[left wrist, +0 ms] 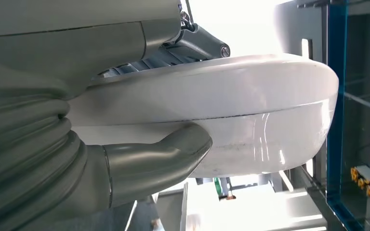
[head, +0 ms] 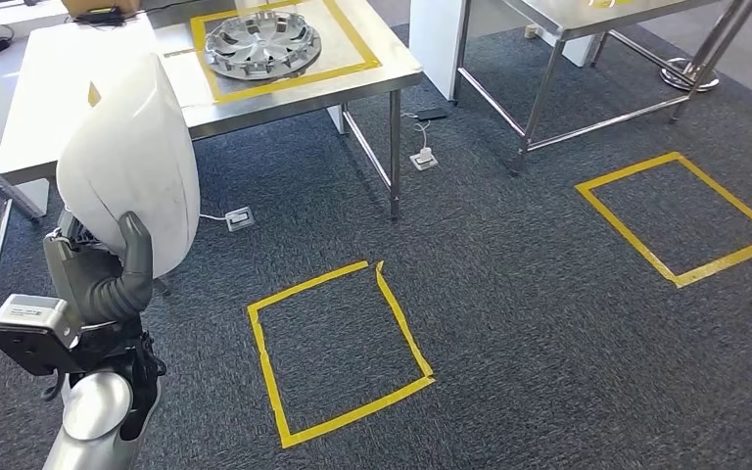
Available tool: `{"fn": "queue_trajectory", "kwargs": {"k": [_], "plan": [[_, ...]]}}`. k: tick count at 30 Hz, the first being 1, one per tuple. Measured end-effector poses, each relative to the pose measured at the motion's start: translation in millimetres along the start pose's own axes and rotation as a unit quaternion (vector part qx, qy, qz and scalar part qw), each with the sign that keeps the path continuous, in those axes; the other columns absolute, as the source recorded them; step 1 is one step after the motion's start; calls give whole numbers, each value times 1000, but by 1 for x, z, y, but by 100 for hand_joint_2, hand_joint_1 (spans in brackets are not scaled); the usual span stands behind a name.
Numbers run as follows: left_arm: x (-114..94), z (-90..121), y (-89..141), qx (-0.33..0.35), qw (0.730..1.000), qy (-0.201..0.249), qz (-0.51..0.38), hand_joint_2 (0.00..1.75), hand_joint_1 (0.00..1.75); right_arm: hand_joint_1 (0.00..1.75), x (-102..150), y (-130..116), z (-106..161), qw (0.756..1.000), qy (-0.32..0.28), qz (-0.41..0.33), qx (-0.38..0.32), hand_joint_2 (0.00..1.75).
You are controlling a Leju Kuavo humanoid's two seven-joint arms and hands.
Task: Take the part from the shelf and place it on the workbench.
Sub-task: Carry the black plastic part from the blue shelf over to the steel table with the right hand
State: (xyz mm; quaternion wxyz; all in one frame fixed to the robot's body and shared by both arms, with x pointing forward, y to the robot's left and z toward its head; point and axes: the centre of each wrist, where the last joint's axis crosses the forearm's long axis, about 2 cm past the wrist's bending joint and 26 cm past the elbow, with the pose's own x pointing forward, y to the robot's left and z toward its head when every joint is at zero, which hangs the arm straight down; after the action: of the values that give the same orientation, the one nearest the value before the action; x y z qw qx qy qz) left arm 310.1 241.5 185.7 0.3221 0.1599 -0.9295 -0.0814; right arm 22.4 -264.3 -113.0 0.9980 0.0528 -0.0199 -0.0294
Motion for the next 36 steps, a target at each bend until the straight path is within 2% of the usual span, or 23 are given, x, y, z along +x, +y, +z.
{"fn": "queue_trajectory", "kwargs": {"k": [20,31,36], "plan": [[-2,-12,1,12,1000,-4,-9,175,175,0,1,2,0,1000,-3,-1,0,0],[-22,-24,15,12,999,16,-41,175,175,0,0,3,0,1000,-10,-26,-10,0],[-29,-31,19,9,998,12,-55,175,175,0,2,4,0,999,-11,-30,-9,0]]}}
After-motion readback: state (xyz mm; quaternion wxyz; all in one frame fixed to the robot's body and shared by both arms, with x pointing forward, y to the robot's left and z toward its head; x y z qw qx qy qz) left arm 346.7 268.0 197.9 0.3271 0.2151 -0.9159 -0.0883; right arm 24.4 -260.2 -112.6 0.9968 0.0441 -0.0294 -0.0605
